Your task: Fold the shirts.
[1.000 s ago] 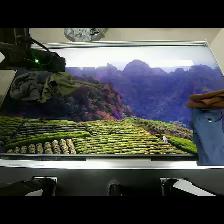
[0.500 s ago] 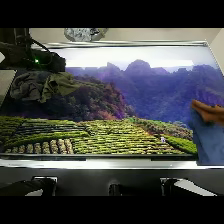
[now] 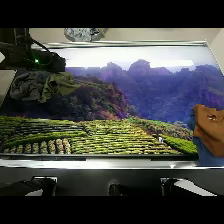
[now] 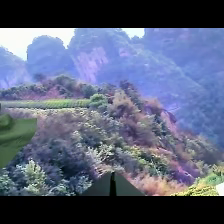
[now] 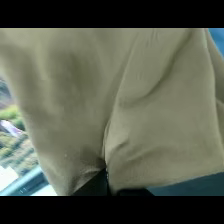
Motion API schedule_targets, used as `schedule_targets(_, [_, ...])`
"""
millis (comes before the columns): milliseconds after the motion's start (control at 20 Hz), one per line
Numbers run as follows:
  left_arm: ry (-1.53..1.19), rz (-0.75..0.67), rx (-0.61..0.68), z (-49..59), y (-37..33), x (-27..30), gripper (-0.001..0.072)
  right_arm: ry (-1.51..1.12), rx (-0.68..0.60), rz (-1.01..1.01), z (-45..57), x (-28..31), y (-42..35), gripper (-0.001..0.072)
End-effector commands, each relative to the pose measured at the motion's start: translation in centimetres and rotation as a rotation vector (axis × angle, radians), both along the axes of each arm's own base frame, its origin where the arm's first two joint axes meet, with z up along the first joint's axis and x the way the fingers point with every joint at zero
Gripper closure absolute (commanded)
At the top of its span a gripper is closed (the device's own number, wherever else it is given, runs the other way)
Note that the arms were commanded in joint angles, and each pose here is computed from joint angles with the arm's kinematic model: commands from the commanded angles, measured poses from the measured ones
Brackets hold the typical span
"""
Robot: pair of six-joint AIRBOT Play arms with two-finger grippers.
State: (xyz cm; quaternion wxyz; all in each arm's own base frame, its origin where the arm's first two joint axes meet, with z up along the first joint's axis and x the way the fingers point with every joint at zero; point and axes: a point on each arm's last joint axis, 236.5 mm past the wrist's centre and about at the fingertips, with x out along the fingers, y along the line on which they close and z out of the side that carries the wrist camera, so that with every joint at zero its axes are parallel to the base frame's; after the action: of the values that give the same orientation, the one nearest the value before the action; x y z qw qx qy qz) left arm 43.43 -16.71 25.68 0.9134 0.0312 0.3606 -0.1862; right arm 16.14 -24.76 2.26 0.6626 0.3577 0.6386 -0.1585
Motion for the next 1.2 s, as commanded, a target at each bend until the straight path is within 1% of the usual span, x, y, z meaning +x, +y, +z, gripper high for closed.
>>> schedule_targets(0, [0.000,0.001,0.000,0.0,0.0,0.0,0.0669,0.114,-0.004,0.008,-3.2,-2.8,0.3,0.0665])
schedule_targets(50, [0.000,0.001,0.000,0.0,0.0,0.0,0.0670,0.128,-0.005,0.009,-3.6,-3.2,0.3,0.0608])
schedule_targets(100, [0.000,0.001,0.000,0.0,0.0,0.0,0.0669,0.123,-0.017,0.017,-3.6,-3.1,0.0,0.0290])
schedule_targets(150, [-0.003,0.001,-0.001,0.1,0.0,0.0,0.0669,0.084,-0.050,0.059,-3.3,-2.4,-0.7,-0.0001])
schedule_targets(200, [-0.007,0.001,-0.001,0.1,0.0,0.1,0.0670,0.037,-0.100,0.092,-2.3,-1.3,-1.8,0.0001])
schedule_targets(250, [-0.023,-0.011,0.008,0.5,0.0,0.1,0.0670,-0.030,-0.185,0.103,-0.3,0.4,-3.7,0.0004])
schedule_targets(300, [-0.044,-0.021,0.013,1.2,0.0,0.0,0.0670,-0.117,-0.303,0.121,2.6,2.8,-6.0,0.0011])
schedule_targets(400, [-0.120,0.001,0.020,3.7,0.7,0.6,0.0671,-0.350,-0.670,0.245,12.6,10.2,-10.0,0.0017])
schedule_targets(450, [-0.183,0.034,0.048,5.2,1.8,1.3,0.0671,-0.449,-0.846,0.319,18.0,13.8,-10.2,0.0017])
schedule_targets(500, [-0.231,0.089,0.093,6.2,3.5,2.1,0.0672,-0.552,-0.980,0.401,22.8,17.7,-8.6,0.0018])
schedule_targets(550, [-0.245,0.163,0.147,6.2,5.5,2.8,0.0672,-0.641,-1.036,0.478,25.8,21.1,-5.5,0.0019])
schedule_targets(600, [-0.218,0.234,0.206,5.2,7.7,3.2,0.0672,-0.725,-1.033,0.565,27.1,24.5,-1.1,0.0024])
schedule_targets(650, [-0.135,0.286,0.269,2.9,9.6,3.2,0.0670,-0.779,-0.971,0.641,26.7,27.1,3.6,0.0032])
schedule_targets(700, [-0.016,0.316,0.306,-0.1,11.0,2.6,0.0635,-0.799,-0.850,0.714,24.8,29.2,9.3,0.0033])
schedule_targets(750, [0.138,0.370,0.326,-4.1,12.3,1.5,0.0400,-0.757,-0.706,0.809,21.7,30.0,15.0,0.0033])
schedule_targets(800, [0.305,0.407,0.346,-8.3,13.3,-0.4,0.0045,-0.673,-0.608,0.937,18.3,29.8,19.4,0.0033])
schedule_targets(850, [0.454,0.394,0.361,-12.1,13.4,-2.7,-0.0010,-0.544,-0.525,1.065,14.5,28.8,22.6,0.0033])
schedule_targets(900, [0.566,0.347,0.358,-15.6,12.6,-5.3,-0.0012,-0.411,-0.406,1.175,10.5,27.1,25.5,0.0030])
schedule_targets(1000, [0.578,0.269,0.304,-19.9,10.7,-8.6,-0.0013,-0.248,-0.213,1.266,4.8,24.1,28.9,0.0022])
schedule_targets(1050, [0.544,0.284,0.259,-21.0,10.2,-9.5,-0.0013,-0.221,-0.164,1.266,3.2,23.3,29.7,0.0022])
schedule_targets(1150, [0.487,0.335,0.194,-22.1,10.2,-10.6,-0.0012,-0.192,-0.152,1.249,1.4,22.8,29.6,0.0023])
